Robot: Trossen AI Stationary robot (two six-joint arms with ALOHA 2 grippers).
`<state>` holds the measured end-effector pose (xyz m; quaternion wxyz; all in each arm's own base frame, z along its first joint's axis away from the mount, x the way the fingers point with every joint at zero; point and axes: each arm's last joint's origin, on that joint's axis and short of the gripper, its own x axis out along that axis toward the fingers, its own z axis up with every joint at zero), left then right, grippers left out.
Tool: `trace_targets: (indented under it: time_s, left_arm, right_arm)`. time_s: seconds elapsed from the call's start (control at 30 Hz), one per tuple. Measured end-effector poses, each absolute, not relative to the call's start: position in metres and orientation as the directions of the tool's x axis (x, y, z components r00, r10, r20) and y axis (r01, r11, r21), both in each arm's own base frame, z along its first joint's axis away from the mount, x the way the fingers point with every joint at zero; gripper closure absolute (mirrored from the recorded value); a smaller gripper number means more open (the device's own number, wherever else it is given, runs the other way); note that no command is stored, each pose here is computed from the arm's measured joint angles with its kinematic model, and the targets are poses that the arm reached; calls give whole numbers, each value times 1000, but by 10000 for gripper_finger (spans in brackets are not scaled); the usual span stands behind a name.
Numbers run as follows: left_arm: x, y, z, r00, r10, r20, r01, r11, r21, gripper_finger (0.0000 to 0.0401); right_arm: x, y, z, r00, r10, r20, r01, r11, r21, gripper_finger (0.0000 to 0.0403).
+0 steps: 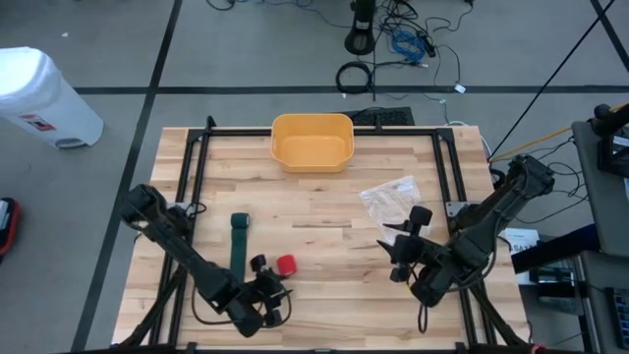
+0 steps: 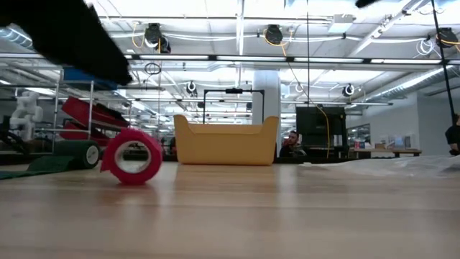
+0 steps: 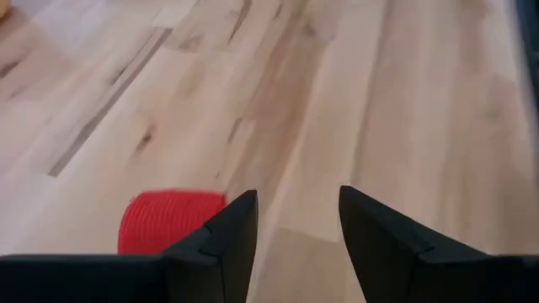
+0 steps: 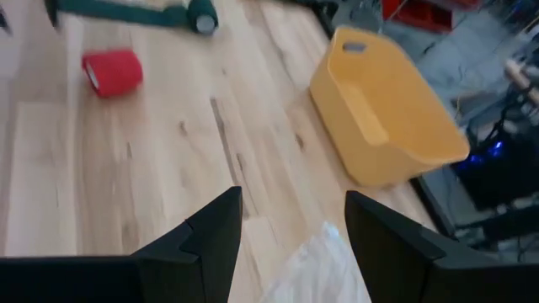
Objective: Roll bandage
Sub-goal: Open the transparent zip bag
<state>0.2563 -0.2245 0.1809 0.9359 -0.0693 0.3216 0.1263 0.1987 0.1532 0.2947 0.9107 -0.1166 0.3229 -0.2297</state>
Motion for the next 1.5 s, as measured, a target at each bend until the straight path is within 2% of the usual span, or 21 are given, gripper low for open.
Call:
trace_targets:
  time_s: [0.2, 0.47, 0.67, 0.83, 1.07, 1.27, 1.5]
  left_arm:
    - [247, -221, 216, 818, 145, -556, -236, 967, -94, 228]
    - [245, -209, 266, 917, 127, -377, -167, 983, -76, 228]
    - [253, -200, 294, 967, 109, -230, -96, 993, 69, 228]
    - [268, -180, 309, 976, 164, -144, -143, 979, 148, 228]
    - [285, -147, 312, 971, 175, -162, -159, 981, 109, 228]
    - [287, -141, 298, 948, 160, -277, -140, 986, 90, 228]
    - [285, -140, 293, 936, 152, -318, -132, 988, 83, 228]
  right_arm:
    - [205, 142, 287, 640, -514, -570, 379, 858, -347, 206]
    - [213, 121, 266, 546, -533, -646, 494, 828, -266, 206]
    - [212, 111, 237, 472, -502, -725, 546, 812, -206, 205]
    - [214, 102, 217, 436, -458, -775, 563, 810, -162, 185]
    - [215, 90, 196, 419, -466, -780, 548, 814, -192, 163]
    - [220, 81, 179, 339, -505, -794, 565, 784, -258, 167]
    - [228, 76, 155, 199, -431, -880, 508, 813, -283, 167]
